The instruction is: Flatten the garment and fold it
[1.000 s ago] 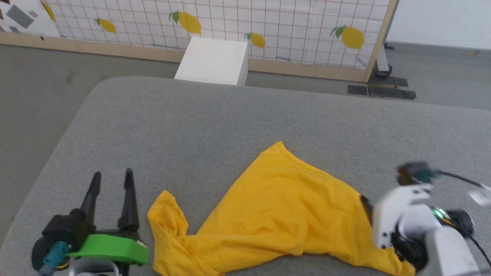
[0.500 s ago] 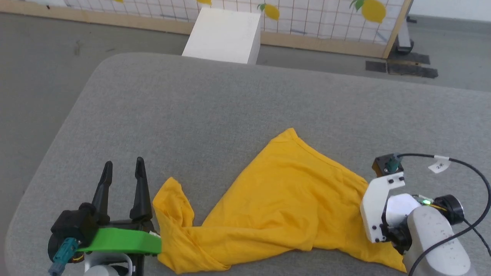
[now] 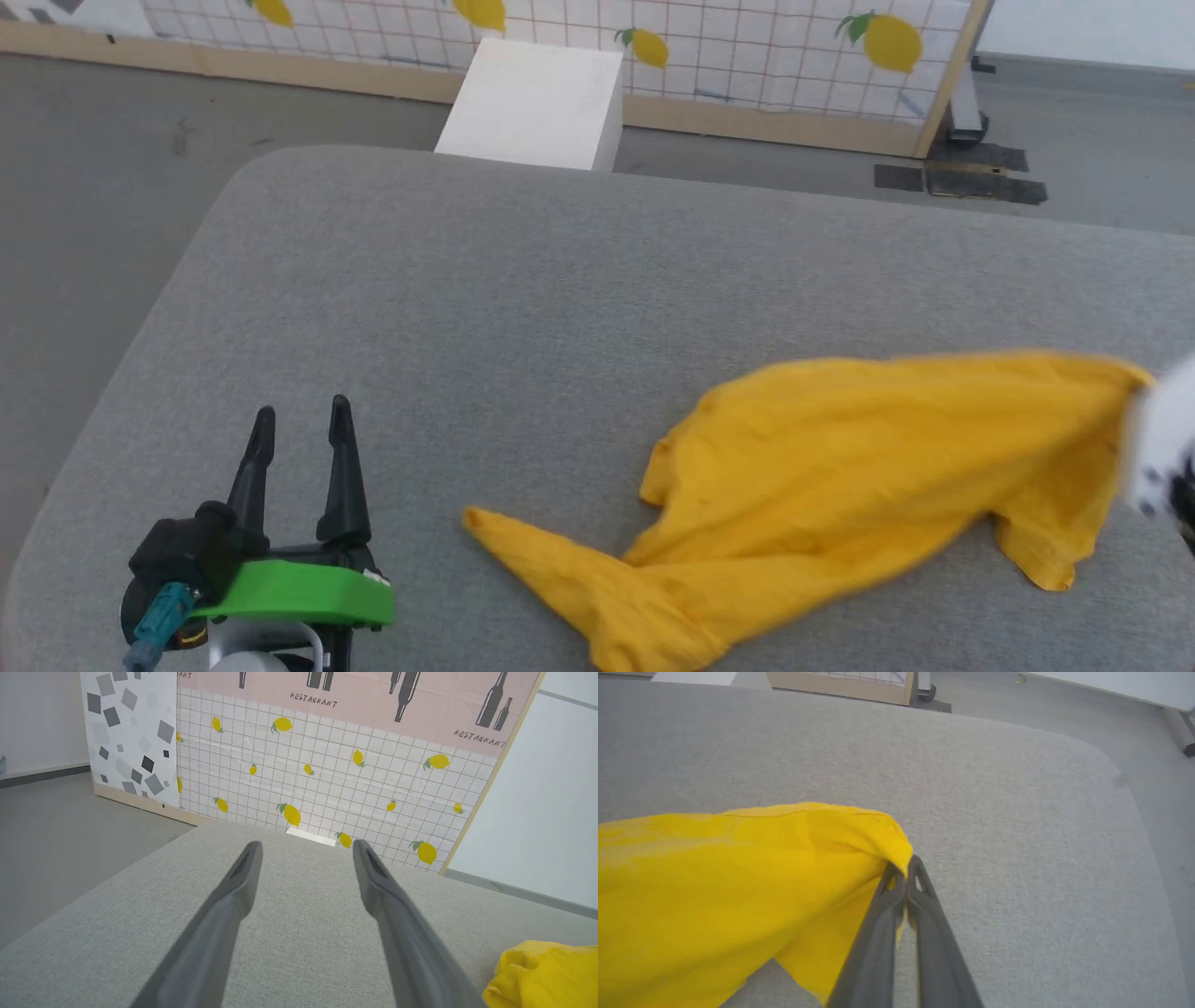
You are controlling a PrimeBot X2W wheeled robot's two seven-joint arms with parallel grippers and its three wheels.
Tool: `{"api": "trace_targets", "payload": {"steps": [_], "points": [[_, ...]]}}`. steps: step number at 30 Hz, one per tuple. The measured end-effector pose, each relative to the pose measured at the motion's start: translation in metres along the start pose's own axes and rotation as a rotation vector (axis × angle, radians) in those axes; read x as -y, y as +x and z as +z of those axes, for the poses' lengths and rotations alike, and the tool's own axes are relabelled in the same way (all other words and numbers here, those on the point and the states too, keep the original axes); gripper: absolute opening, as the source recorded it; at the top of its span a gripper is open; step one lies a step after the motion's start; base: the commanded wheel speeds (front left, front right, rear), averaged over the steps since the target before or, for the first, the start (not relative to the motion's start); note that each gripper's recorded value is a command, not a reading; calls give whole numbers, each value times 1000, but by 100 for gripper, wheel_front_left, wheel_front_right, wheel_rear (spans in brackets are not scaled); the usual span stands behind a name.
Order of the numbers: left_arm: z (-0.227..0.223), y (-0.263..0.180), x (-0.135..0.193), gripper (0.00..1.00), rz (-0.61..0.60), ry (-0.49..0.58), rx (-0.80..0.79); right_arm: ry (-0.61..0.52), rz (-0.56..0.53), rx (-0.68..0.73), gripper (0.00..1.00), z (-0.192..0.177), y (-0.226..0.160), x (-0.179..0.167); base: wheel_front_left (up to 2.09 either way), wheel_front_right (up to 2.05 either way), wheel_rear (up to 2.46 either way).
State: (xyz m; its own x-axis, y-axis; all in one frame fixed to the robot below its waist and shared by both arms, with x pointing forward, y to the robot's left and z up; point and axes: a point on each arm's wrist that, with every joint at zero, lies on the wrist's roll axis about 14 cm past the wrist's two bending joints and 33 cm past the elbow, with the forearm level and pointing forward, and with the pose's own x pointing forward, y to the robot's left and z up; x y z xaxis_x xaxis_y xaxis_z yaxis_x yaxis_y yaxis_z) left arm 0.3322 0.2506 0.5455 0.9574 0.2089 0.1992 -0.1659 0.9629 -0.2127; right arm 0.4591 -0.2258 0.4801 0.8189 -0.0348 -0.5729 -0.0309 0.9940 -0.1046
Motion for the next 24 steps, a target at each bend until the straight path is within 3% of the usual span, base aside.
{"api": "trace_targets", "payload": {"steps": [4, 7, 9, 10, 11, 18, 21, 24], "points": [[-6, 2, 7, 100, -20, -12, -16, 72, -91, -191, 0, -76, -18, 37, 0, 0, 0], [-12, 3, 11, 100, -32, -22, -32, 123, -89, -379, 0, -142, -36, 32, 0, 0, 0], [-17, 3, 14, 100, -39, -28, -46, 151, -82, -428, 0, -165, -43, 26, 0, 0, 0], [-21, 3, 15, 100, -43, -33, -59, 168, -80, -417, 40, -165, -44, 24, 0, 0, 0], [-26, 3, 18, 100, -49, -38, -72, 184, -81, -390, 100, -162, -44, 25, 0, 0, 0], [-44, 23, 56, 100, -148, -119, -180, 362, -104, 83, 100, -72, -48, 45, 0, 0, 0], [-44, 45, 94, 100, -255, -142, -235, 384, -144, 201, 100, -53, -57, 60, 0, 0, 0], [-55, 62, 133, 100, -358, -153, -360, 389, -169, 234, 100, -52, -64, 68, 0, 0, 0]]}}
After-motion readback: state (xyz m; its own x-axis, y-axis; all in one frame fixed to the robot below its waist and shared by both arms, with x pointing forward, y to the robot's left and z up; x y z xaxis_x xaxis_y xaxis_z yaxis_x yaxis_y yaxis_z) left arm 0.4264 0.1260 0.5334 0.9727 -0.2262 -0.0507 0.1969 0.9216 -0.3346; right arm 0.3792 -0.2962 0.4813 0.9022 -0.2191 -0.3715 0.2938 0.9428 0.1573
